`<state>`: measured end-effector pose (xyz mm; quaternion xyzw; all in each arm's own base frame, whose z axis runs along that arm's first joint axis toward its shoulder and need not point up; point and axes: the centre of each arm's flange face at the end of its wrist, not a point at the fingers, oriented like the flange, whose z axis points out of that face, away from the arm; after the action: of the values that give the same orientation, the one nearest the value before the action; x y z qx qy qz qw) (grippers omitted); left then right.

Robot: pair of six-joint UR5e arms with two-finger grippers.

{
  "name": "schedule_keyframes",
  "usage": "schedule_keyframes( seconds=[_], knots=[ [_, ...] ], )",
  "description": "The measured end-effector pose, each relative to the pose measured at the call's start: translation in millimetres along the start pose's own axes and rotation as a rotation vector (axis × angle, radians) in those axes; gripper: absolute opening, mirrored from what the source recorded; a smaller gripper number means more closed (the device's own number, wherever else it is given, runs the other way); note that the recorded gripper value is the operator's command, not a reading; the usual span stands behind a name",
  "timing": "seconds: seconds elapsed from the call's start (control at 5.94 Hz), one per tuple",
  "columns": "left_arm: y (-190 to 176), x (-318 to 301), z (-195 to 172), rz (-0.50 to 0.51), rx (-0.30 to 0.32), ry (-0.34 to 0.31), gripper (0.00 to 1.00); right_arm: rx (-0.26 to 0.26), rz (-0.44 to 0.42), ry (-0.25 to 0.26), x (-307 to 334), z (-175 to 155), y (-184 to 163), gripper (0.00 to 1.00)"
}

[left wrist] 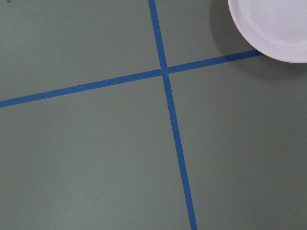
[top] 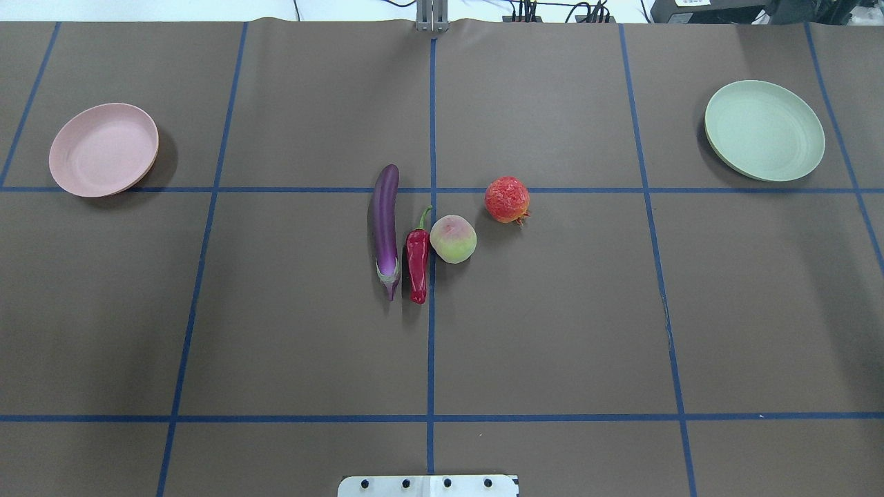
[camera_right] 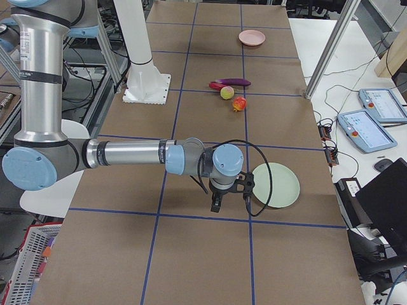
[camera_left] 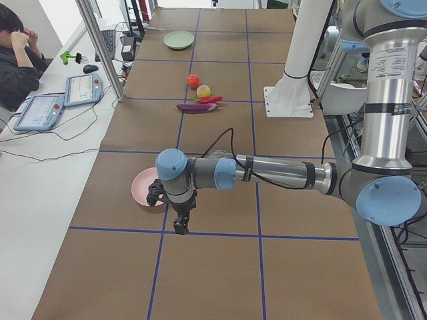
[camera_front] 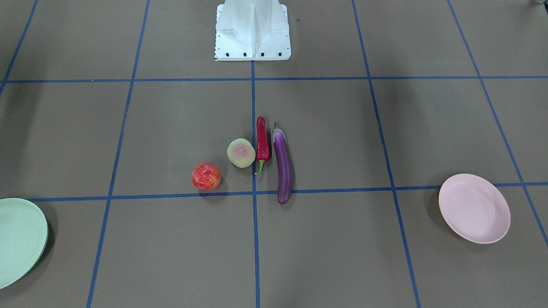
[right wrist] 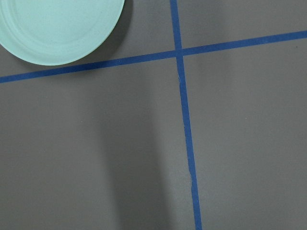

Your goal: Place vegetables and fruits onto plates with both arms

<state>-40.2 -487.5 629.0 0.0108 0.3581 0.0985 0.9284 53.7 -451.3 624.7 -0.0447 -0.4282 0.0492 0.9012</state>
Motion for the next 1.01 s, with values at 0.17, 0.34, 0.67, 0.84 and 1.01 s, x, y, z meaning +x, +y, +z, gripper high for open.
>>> schedule_keyframes(
  seconds=[0.17, 0.34, 0.67, 0.84, 1.01],
  knots=[
    [-0.6, 0.3, -0.4, 0.0, 0.001, 0.0, 1.0, 0.003, -0.003, 0.002, -1.6, -1.3, -1.6, 1.0],
    [-2.5, 1.9, -2.5, 0.001, 0.005, -0.001, 1.0, 0.007, -0.008, 0.004, -3.0, -2.6, -3.1, 1.0],
    [-8.9, 6.9, -9.2, 0.008, 0.017, -0.002, 1.0, 0.022, -0.028, 0.004, -5.5, -3.8, -6.1, 1.0],
    [-17.8, 15.8, -13.9, 0.046, 0.047, -0.005, 1.0, 0.029, -0.033, 0.002, -8.9, -6.1, -8.1, 1.0],
    [-23.5, 27.3, -16.7, 0.09, 0.092, 0.008, 1.0, 0.037, -0.038, -0.002, -13.8, -9.6, -11.2, 1.0]
  ],
)
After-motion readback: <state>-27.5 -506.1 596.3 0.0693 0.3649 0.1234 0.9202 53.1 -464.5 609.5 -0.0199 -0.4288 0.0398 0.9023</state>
